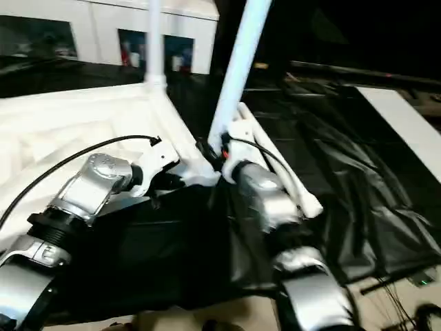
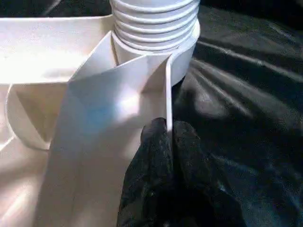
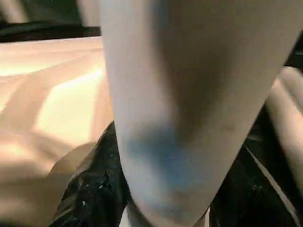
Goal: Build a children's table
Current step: Insert table leg to table base
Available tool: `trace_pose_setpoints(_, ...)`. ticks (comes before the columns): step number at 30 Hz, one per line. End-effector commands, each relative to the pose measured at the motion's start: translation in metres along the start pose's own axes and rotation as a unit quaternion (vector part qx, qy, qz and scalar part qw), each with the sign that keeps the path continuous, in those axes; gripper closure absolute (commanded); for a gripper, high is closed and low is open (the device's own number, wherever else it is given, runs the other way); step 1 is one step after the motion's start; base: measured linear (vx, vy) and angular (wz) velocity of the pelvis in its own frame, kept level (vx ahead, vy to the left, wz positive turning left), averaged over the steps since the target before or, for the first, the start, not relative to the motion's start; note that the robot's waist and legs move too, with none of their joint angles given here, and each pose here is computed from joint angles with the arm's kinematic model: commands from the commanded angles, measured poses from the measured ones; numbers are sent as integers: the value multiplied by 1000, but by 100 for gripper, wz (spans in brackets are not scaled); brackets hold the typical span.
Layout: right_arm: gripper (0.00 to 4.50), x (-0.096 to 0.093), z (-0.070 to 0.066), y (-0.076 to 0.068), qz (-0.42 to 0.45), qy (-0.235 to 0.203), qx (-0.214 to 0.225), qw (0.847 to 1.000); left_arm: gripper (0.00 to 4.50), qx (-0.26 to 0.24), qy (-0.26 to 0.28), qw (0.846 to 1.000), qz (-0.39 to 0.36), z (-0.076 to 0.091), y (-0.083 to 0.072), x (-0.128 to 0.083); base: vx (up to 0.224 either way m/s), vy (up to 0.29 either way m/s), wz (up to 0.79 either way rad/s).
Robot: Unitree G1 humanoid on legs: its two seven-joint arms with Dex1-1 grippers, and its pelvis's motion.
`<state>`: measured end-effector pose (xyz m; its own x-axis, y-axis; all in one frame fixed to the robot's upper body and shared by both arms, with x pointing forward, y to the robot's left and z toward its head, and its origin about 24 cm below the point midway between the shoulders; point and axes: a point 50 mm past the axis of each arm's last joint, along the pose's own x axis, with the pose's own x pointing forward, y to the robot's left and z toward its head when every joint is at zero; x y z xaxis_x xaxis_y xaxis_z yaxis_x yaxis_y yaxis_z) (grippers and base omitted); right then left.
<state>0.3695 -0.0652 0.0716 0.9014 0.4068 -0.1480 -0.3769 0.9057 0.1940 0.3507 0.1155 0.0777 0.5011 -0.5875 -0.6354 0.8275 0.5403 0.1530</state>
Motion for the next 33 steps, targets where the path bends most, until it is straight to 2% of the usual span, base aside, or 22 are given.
trace_pose_setpoints(1, 264, -18, -58, -32, -114, 120, 45, 985, 450, -9, -1, 999, -32, -1, -15, 9, 0, 0, 0)
trace_pose_setpoints(6, 264, -11, -56, -15, -99, 118, 34, 987, 450, -12, -4, 999, -30, 0, -18, 10, 0, 0, 0)
trace_pose_setpoints(8, 264, -10, -56, -14, -96, 118, 29, 988, 450, -9, -4, 1000, -29, 0, -17, 10, 0, 0, 0)
trace_pose_setpoints(11, 264, -5, -47, -10, -72, 94, 52, 992, 450, 1, -7, 1000, -29, 0, -16, 7, 0, 0, 0)
trace_pose_setpoints(12, 229, -4, -44, -10, -66, 88, 55, 992, 450, 5, -6, 999, -31, 0, -16, 7, 0, 0, 0)
trace_pose_setpoints(13, 229, -4, -42, -10, -64, 85, 54, 993, 450, 7, -5, 999, -31, 0, -16, 7, 0, 0, 0)
trace_pose_setpoints(15, 192, -3, -38, -11, -59, 78, 52, 994, 450, 10, -4, 999, -31, -1, -16, 6, 0, 0, 0)
trace_pose_setpoints(18, 178, -2, -31, -13, -50, 66, 49, 995, 450, 17, -4, 999, -32, -1, -15, 5, 0, 0, 0)
trace_pose_setpoints(19, 178, -1, -21, -16, -38, 53, 46, 997, 450, 23, -5, 999, -34, -1, -14, 3, 0, 0, 0)
trace_pose_setpoints(20, 156, -1, -13, -20, -25, 42, 45, 998, 450, 30, -6, 999, -36, 0, -13, 2, 0, 0, 0)
trace_pose_setpoints(22, 140, -1, -10, -20, -19, 38, 44, 998, 450, 33, -7, 999, -38, 0, -12, 1, 0, 0, 0)
trace_pose_setpoints(24, 128, -4, -1, -24, 18, 27, 27, 999, 450, 44, -9, 998, -43, 0, -11, -1, 0, 0, 0)
trace_pose_setpoints(26, 128, -5, 1, -25, 26, 25, 23, 999, 450, 47, -9, 998, -44, 0, -11, -1, 0, 0, 0)
trace_pose_setpoints(27, 128, -8, 3, -26, 41, 23, 14, 999, 450, 56, -11, 997, -49, 1, -11, -2, 0, 0, 0)
trace_pose_setpoints(29, 128, -26, 9, -35, 120, 22, -39, 992, 450, 71, -14, 995, -69, -1, -12, -6, 30, -25, 9)
trace_pose_setpoints(31, 128, -39, 8, -37, 169, 29, -68, 983, 450, 85, -20, 993, -84, -2, -13, -8, 69, -49, 20)
trace_pose_setpoints(33, 128, -56, 6, -41, 216, 37, -98, 971, 450, 127, -42, 982, -130, -1, -19, -13, 85, -44, 12)
